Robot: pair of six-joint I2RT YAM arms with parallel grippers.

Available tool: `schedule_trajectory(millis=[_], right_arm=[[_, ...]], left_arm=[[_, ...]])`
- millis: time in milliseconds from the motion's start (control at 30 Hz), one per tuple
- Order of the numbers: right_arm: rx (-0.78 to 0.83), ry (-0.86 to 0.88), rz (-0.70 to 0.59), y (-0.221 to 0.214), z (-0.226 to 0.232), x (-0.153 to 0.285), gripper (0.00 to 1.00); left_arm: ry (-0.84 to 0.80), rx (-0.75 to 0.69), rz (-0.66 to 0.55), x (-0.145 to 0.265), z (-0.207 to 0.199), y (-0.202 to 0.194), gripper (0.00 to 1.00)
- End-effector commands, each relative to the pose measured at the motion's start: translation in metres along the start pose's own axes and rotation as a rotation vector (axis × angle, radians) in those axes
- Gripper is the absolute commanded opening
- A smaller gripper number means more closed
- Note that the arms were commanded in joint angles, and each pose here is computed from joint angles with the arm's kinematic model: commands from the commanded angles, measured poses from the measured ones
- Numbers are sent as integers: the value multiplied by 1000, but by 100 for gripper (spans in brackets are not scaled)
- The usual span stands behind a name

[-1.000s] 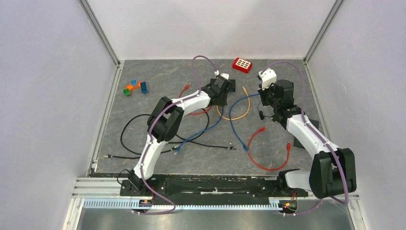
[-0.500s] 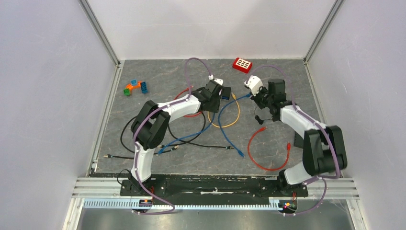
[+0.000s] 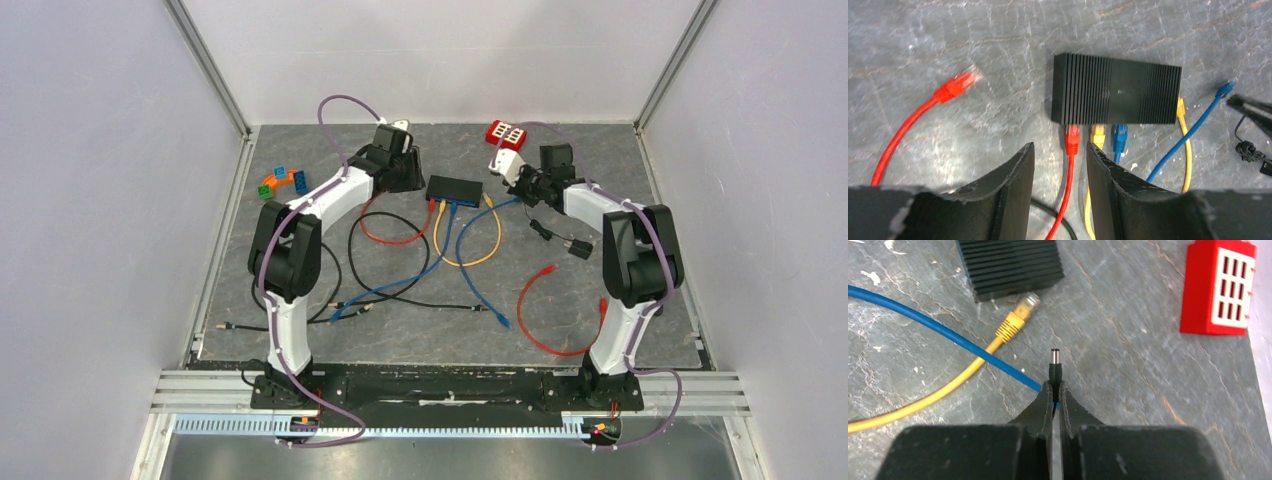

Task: Insert the plug into the switch port
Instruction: Move the switch port to the center of the board, then insert the power into the switch port.

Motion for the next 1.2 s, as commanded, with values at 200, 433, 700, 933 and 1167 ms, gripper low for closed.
schedule_trajectory(millis=[200,433,700,933,1167], right_arm=[[209,113,-185,45,1,-39,0],[220,178,-164,41,10,-60,0],[209,262,-74,22,30,-59,0],[217,345,-80,21,47,-44,0],[206,390,-17,12,51,-44,0]], left_arm=[[-111,47,43,-46,-5,17,49],[-152,55,48,-61,-4,20,49],[-187,70,72,-69,-6,15,48],[-189,75,72,-72,-6,15,48],[-185,80,74,-72,-5,13,48]])
Point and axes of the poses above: each gripper's point midway between its finger pads, its own x axis back along the fingers, its own z axis along the line the jaws close on, y = z × x, the point moved 5 cm from there along x, back along the fingers, and after that the axes turned 13 degrees about x, right-handed, at the moved point
